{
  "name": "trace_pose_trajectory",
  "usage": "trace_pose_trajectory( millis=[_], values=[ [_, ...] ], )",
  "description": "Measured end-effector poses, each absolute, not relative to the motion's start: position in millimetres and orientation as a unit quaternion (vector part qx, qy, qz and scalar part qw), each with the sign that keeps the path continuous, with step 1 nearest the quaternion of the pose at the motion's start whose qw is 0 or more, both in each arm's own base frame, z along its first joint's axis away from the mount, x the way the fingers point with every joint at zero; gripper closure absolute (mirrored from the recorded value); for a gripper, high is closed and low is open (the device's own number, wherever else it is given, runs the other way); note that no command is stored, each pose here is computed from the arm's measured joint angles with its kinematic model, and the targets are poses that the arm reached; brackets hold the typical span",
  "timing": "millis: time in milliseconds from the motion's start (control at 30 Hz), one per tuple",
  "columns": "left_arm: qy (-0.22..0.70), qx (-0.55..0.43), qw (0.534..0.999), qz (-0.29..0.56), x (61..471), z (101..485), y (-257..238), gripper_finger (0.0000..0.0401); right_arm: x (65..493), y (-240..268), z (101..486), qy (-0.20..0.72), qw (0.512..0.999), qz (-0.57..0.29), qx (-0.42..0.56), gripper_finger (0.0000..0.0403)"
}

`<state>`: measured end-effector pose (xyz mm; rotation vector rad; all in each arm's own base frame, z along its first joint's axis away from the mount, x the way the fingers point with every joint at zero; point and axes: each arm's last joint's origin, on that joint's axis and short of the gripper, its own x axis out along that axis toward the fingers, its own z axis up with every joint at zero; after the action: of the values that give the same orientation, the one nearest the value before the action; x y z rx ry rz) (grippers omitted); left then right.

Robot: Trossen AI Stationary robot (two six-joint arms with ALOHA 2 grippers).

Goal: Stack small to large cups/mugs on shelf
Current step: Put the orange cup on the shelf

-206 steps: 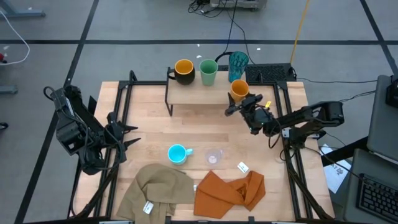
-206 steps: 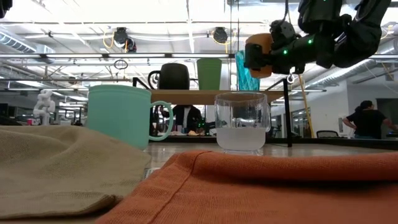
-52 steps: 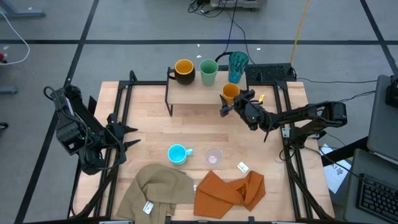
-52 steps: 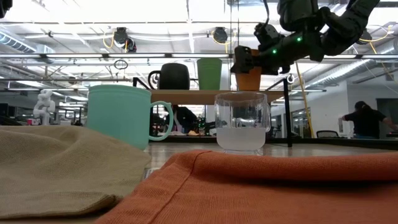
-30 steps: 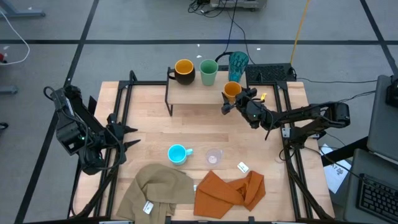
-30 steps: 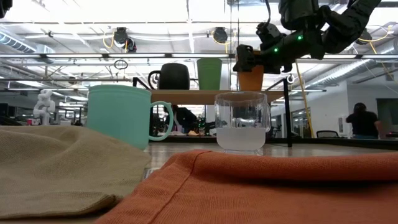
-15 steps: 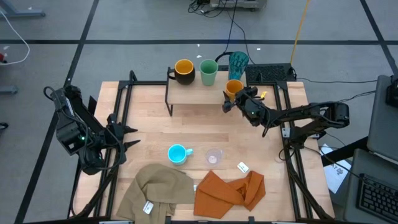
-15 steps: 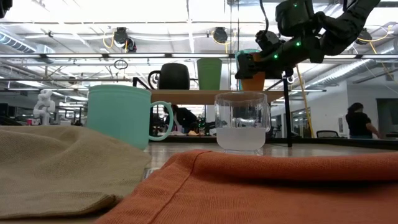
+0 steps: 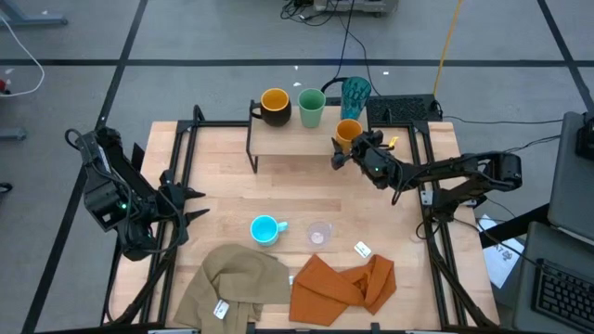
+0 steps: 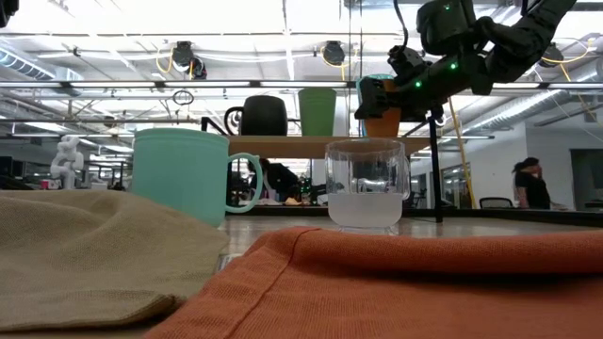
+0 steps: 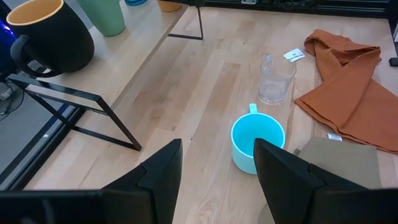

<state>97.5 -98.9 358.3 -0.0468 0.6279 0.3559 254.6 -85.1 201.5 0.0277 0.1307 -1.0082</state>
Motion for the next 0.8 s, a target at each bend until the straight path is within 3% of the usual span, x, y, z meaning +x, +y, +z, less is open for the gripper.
trace_pose_trajectory(
  millis=[600, 800],
  values=[
    [0.308, -0.025, 0.935, 0.174, 97.4, 358.3, -98.9, 0.0201, 255.7, -82.5, 202.9, 0.063, 0.877, -0.476, -0.001, 0.0044],
    [0.308, -0.025, 0.935, 0.174, 97.4, 358.3, -98.9, 0.0201, 258.4, -74.8, 203.6, 0.066, 0.884, -0.463, -0.012, 0.0014]
  ],
)
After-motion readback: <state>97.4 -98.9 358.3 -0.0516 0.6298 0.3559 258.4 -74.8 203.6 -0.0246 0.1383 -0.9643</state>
